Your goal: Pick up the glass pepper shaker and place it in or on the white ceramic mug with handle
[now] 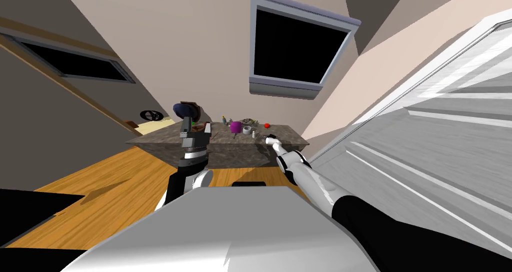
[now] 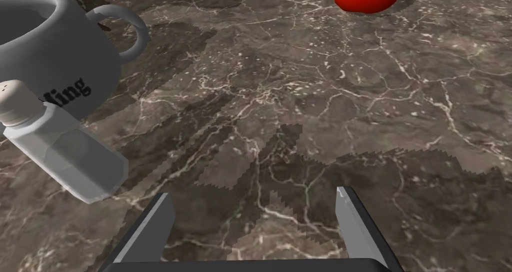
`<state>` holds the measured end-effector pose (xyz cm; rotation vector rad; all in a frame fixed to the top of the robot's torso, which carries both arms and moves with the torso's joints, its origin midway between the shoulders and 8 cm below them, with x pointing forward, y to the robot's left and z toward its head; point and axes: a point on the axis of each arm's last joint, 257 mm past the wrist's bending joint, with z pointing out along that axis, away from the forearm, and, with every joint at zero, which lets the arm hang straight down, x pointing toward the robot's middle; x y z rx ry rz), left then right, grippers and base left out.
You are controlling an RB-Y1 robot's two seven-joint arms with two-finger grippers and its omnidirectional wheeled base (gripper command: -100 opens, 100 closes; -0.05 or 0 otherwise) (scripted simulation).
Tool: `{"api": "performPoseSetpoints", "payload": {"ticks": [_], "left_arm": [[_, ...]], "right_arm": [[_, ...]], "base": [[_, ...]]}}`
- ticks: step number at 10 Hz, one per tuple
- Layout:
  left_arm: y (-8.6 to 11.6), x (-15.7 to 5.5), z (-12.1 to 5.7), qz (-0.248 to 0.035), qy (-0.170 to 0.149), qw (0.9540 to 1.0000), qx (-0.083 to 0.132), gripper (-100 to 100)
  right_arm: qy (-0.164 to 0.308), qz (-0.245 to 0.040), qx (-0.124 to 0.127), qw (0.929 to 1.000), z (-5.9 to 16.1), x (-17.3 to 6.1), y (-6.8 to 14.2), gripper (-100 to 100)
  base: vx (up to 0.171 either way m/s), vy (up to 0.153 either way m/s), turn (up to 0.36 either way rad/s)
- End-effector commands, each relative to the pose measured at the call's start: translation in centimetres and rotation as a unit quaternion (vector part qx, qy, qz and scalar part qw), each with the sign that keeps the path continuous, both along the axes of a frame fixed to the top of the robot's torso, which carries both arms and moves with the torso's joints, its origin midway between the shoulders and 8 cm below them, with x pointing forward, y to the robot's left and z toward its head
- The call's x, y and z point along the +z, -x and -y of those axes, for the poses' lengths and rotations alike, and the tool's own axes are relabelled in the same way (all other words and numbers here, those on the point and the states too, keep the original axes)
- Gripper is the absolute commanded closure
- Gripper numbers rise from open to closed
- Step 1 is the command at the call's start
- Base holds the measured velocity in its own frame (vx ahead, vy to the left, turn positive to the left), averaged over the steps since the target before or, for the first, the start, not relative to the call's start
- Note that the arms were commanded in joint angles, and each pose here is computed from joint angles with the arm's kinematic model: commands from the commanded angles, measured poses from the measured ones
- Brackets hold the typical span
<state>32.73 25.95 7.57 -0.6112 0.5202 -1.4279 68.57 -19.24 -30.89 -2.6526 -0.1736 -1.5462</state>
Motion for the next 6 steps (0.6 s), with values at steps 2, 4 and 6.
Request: {"api": "performPoseSetpoints", "payload": {"ticks": [2, 4, 6], "left_arm": [[0.0, 0.0, 0.0, 0.0, 0.0, 1.0, 0.0, 0], [0.0, 0.0, 0.0, 0.0, 0.0, 1.0, 0.0, 0], [0.0, 0.0, 0.0, 0.0, 0.0, 1.0, 0.0, 0]], "right_arm": [[0.001, 0.021, -0.001, 0.9998, -0.14, -0.03, 0.05, -100], [0.002, 0.038, -0.002, 0.9993, -0.37, -0.11, 0.21, -100], [0.002, 0.054, -0.002, 0.9985, -0.65, -0.2, 0.42, -100]], "base": [[-0.01, -0.088, 0.144], [-0.009, -0.066, 0.131], [-0.004, -0.069, 0.156]]}}
